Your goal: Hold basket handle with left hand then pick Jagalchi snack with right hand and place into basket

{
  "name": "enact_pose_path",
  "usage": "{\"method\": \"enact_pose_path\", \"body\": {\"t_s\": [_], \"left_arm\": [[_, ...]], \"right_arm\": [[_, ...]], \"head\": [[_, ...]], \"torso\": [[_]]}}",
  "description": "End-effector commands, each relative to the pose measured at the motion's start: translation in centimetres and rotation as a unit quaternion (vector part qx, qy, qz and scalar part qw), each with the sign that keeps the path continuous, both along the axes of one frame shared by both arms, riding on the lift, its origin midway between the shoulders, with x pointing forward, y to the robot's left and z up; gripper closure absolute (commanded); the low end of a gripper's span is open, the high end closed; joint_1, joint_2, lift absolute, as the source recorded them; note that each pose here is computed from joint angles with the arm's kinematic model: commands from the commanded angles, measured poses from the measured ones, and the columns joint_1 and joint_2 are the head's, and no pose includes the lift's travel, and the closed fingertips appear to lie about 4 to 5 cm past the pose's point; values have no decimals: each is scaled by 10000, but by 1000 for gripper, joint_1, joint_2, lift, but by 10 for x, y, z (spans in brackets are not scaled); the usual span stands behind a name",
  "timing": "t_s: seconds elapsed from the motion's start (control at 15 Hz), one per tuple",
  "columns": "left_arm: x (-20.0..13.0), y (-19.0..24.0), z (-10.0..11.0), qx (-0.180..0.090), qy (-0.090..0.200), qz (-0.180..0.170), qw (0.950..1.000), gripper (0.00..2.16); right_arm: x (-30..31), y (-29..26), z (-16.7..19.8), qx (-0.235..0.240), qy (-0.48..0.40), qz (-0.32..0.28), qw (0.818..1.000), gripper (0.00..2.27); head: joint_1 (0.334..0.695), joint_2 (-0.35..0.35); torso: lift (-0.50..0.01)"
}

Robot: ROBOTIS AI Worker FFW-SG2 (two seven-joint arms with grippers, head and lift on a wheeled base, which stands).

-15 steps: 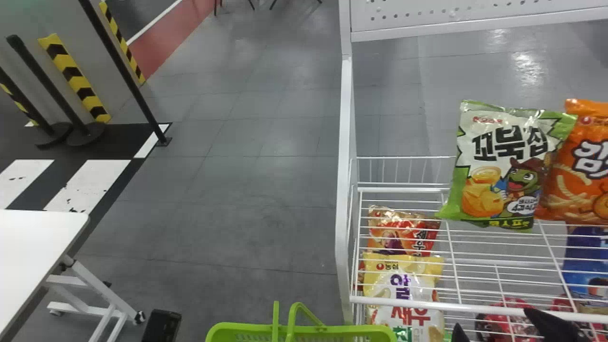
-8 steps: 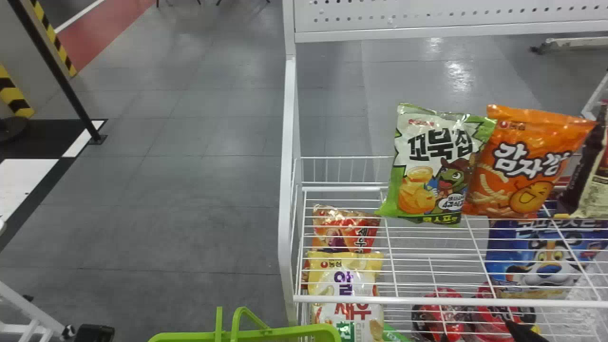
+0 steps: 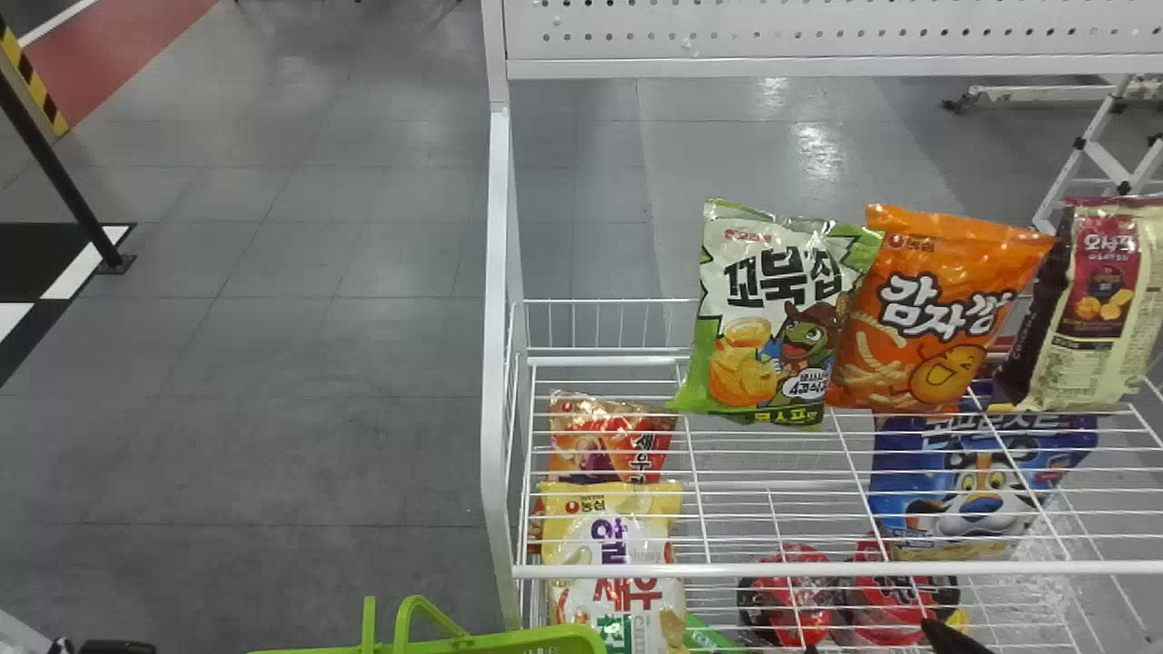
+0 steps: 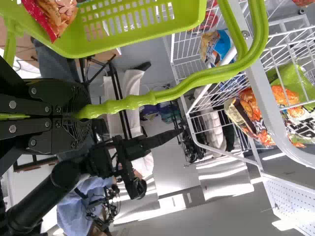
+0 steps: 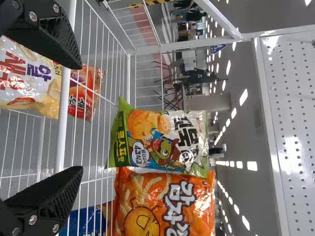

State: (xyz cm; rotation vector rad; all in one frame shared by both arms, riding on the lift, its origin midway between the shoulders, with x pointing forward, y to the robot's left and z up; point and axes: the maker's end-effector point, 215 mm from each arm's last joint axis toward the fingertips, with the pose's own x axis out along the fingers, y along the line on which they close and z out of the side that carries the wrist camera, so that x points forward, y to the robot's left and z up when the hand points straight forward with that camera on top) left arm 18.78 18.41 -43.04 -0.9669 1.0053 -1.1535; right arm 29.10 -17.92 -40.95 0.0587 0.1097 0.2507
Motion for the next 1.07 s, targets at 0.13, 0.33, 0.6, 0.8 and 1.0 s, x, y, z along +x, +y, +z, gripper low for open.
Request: {"method": "enact_pose_path", "body": {"t_s": [0.13, 0.33, 0.6, 0.8, 1.0], "left_arm": [[-1, -1, 1, -40, 6, -23, 10000, 2145], [-1, -1, 1, -36, 10, -30, 10000, 2145], [-2, -2, 1, -39, 5, -40, 10000, 2145], [-2, -2, 1, -36, 8, -50, 10000, 2145], [-2, -2, 1, -37, 23, -48, 10000, 2145]], "right_arm": [[0, 0, 0, 1, 3, -1, 10000, 76], [1, 0, -1, 1, 3, -1, 10000, 76], [0, 0, -2, 1, 11, -1, 10000, 76], [0, 0, -2, 1, 11, -1, 10000, 76], [0, 0, -1, 8, 11, -4, 10000, 76]], "head": [[695, 13], [695, 11], [695, 10], [695, 8], [695, 8]], "torso": [[-9], [-9], [-9], [-9], [-9]]}}
